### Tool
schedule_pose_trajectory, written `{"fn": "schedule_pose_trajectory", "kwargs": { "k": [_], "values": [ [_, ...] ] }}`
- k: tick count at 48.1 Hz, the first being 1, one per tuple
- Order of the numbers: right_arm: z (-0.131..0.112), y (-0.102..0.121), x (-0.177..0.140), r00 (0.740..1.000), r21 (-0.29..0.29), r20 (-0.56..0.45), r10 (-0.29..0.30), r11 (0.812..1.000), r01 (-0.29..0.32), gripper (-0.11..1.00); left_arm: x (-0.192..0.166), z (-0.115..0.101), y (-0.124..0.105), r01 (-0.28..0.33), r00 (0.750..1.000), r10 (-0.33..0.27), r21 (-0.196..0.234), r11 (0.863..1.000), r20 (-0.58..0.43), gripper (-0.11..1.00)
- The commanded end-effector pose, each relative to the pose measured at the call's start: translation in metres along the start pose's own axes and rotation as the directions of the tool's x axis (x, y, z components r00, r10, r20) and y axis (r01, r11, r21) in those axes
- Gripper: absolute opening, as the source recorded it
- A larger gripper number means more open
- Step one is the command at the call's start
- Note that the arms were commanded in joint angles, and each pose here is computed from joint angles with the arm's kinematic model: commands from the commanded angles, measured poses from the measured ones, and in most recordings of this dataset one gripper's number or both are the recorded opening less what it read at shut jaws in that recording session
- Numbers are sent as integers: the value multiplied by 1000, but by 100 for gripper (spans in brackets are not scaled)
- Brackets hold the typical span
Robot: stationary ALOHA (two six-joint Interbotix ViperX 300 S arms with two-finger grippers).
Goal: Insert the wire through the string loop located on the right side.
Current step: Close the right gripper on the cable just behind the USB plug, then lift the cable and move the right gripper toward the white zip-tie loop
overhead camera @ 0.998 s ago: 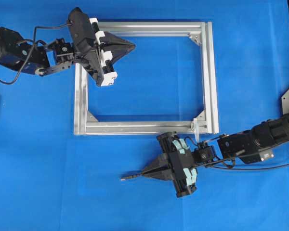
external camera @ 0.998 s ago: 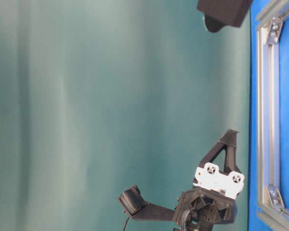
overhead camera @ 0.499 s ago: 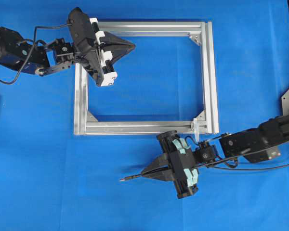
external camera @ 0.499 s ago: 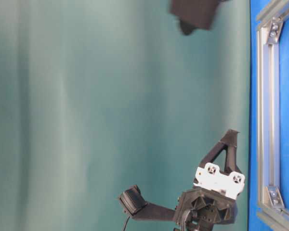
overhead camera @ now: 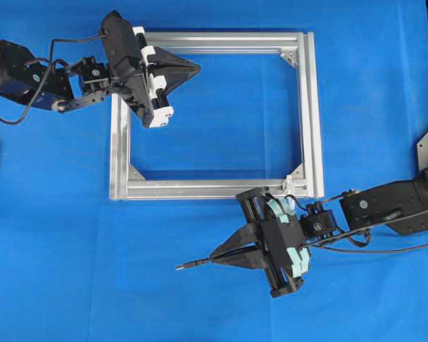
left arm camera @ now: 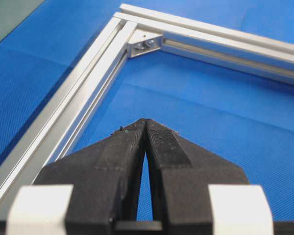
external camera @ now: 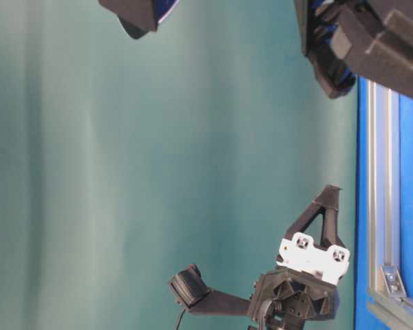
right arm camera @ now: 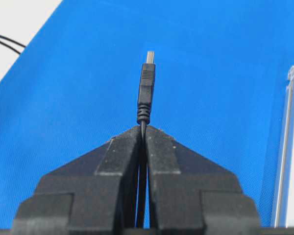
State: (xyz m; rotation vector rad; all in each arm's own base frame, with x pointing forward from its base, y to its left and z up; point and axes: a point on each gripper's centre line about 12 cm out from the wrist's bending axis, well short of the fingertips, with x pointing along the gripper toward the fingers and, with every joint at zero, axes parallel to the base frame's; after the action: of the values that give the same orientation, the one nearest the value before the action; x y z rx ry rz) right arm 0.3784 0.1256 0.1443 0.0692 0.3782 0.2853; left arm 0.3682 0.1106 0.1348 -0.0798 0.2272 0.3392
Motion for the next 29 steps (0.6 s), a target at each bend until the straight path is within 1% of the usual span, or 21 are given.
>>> {"fn": "schedule_pose_trajectory", "kwargs": {
  "k": [1,29],
  "values": [
    [13,4,-3,999,-4,36,10,1000,-10,-4,-2,17,-1,5,999,-5,-3,1000,49,0],
    [12,3,-4,999,-4,31,8,1000,-8,-4,-1,18,-2,5,999,-5,-3,1000,52,0]
  ]
}}
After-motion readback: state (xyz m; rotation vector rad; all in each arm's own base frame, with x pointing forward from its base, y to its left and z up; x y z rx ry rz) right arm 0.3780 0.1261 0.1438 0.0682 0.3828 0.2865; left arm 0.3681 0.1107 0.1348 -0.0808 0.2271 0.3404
